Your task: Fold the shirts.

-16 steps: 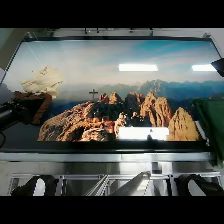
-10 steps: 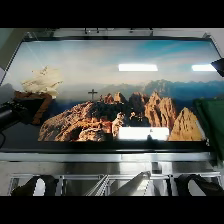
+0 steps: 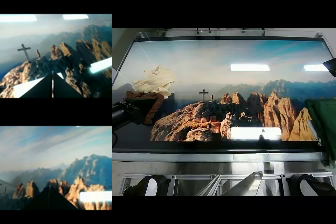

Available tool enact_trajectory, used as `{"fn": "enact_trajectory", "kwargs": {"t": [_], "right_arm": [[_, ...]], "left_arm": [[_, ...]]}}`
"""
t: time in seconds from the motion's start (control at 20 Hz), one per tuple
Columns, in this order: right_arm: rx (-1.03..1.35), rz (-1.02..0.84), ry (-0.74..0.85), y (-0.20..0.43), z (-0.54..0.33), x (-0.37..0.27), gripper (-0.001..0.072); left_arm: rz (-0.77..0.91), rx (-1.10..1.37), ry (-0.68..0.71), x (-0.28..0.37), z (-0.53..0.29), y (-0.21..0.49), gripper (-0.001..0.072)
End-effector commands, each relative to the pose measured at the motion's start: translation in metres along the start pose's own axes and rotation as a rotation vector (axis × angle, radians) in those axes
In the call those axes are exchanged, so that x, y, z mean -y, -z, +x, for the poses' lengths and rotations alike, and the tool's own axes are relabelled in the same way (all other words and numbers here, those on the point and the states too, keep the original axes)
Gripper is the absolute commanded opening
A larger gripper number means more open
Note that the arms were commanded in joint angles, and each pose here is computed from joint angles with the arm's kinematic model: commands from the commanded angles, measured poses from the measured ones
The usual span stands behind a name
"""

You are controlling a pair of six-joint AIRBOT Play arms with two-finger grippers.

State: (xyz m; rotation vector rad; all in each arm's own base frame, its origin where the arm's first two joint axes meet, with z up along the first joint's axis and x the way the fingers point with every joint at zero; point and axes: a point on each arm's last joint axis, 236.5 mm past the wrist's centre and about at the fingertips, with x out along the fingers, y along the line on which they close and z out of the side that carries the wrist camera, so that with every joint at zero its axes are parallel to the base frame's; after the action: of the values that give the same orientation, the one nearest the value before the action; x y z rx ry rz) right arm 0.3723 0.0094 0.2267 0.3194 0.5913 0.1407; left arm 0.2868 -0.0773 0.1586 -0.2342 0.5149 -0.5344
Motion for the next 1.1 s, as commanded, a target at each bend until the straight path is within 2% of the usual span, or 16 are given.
{"fn": "enact_trajectory", "kwargs": {"t": [0.0, 0.05, 0.15, 0.25, 0.4, 0.55, 0.75, 0.95, 1.05], "right_arm": [[-0.002, 0.0, -0.001, 0.0, 0.0, 0.0, 0.0018], [-0.002, 0.0, -0.001, 0.0, 0.0, 0.0, 0.0018], [0.007, 0.013, -0.005, -0.002, 0.001, -0.001, 0.0018], [0.059, 0.04, -0.059, -0.015, 0.004, -0.012, 0.0018], [-0.003, 0.051, -0.196, -0.005, 0.026, -0.033, 0.0018], [-0.236, 0.012, -0.335, 0.05, 0.065, -0.056, 0.0018], [-0.307, -0.122, -0.433, 0.079, 0.087, -0.092, 0.0018], [-0.282, -0.041, -0.52, 0.071, 0.086, -0.115, 0.0019], [-0.275, 0.006, -0.566, 0.066, 0.084, -0.125, 0.0019]], "left_arm": [[-0.004, 0.011, -0.003, -0.001, 0.0, -0.003, 0.0018], [-0.007, 0.028, -0.012, -0.003, 0.0, -0.006, 0.0018], [-0.059, 0.1, -0.117, -0.032, -0.003, -0.031, 0.0018], [-0.079, 0.013, -0.141, -0.059, -0.001, -0.041, 0.0018], [-0.136, -0.143, -0.018, -0.083, 0.009, -0.055, 0.0018], [-0.195, -0.162, 0.146, -0.086, 0.015, -0.069, 0.0018], [-0.234, -0.211, 0.179, -0.092, 0.015, -0.057, 0.0018], [-0.241, -0.175, 0.184, -0.093, 0.018, -0.065, 0.0017], [-0.24, -0.13, 0.114, -0.11, 0.022, -0.074, 0.0008]]}}
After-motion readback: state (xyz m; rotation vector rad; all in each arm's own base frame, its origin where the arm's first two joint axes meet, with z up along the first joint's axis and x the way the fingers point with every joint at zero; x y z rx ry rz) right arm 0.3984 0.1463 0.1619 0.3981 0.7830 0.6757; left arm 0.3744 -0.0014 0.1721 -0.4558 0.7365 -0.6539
